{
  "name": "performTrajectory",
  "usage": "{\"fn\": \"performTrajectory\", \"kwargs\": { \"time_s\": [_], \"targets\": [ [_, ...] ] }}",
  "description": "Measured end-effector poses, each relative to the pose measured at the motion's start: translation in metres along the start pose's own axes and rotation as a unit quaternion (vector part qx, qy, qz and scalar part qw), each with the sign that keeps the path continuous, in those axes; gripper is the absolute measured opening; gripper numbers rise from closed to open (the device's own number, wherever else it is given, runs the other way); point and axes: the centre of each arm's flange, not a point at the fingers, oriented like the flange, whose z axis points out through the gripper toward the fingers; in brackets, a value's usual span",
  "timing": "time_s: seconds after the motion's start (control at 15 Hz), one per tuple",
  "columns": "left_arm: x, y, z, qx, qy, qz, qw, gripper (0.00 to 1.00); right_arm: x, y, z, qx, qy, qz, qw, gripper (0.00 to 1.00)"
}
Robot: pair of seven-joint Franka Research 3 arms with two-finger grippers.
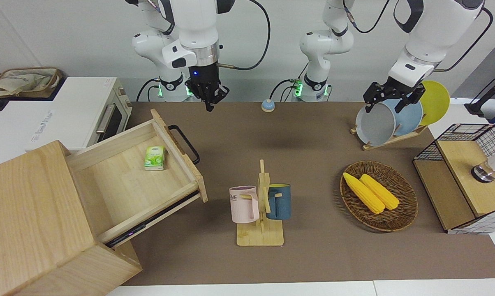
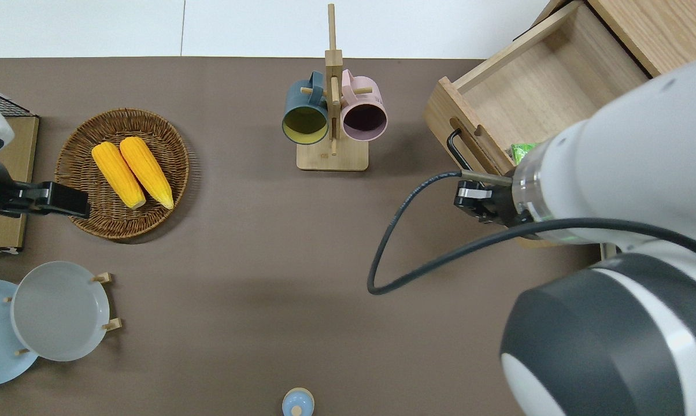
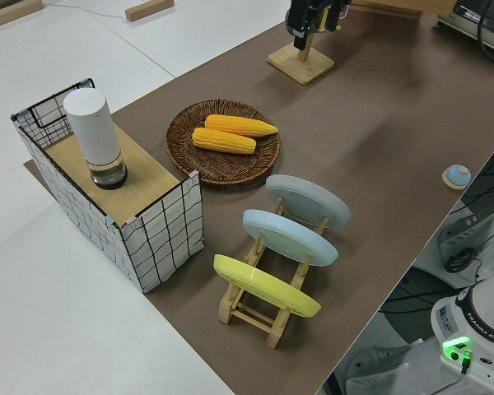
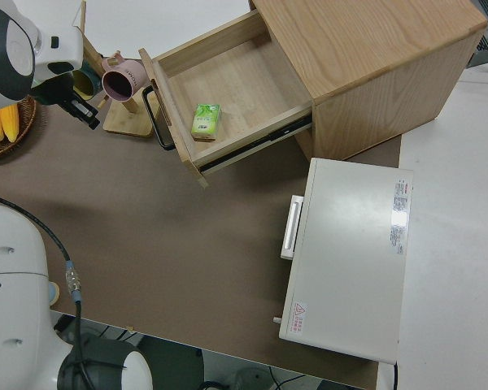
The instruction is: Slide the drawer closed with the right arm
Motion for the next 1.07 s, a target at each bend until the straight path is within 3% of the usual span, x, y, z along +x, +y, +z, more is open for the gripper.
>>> {"fn": "performTrajectory", "kwargs": {
  "time_s": [0.27,0.67,0.87,1.07],
  "targets": [
    [0.0,0.0,0.0,0.0,0.0,0.0,1.0,1.0,0.002,-0.014,0.028,-0.017,-0.012,0.063,0.9978,0.01],
    [0.0,0.0,0.0,0.0,0.0,0.0,1.0,1.0,0.026,-0.02,0.079,-0.037,-0.032,0.15,0.9875,0.01],
    [0.0,0.0,0.0,0.0,0.0,0.0,1.0,1.0,0.046,-0.017,0.109,-0.042,-0.037,0.174,0.9831,0.01],
    [0.0,0.0,0.0,0.0,0.0,0.0,1.0,1.0,0.058,-0.014,0.122,-0.042,-0.037,0.185,0.9812,0.01]
  ]
}}
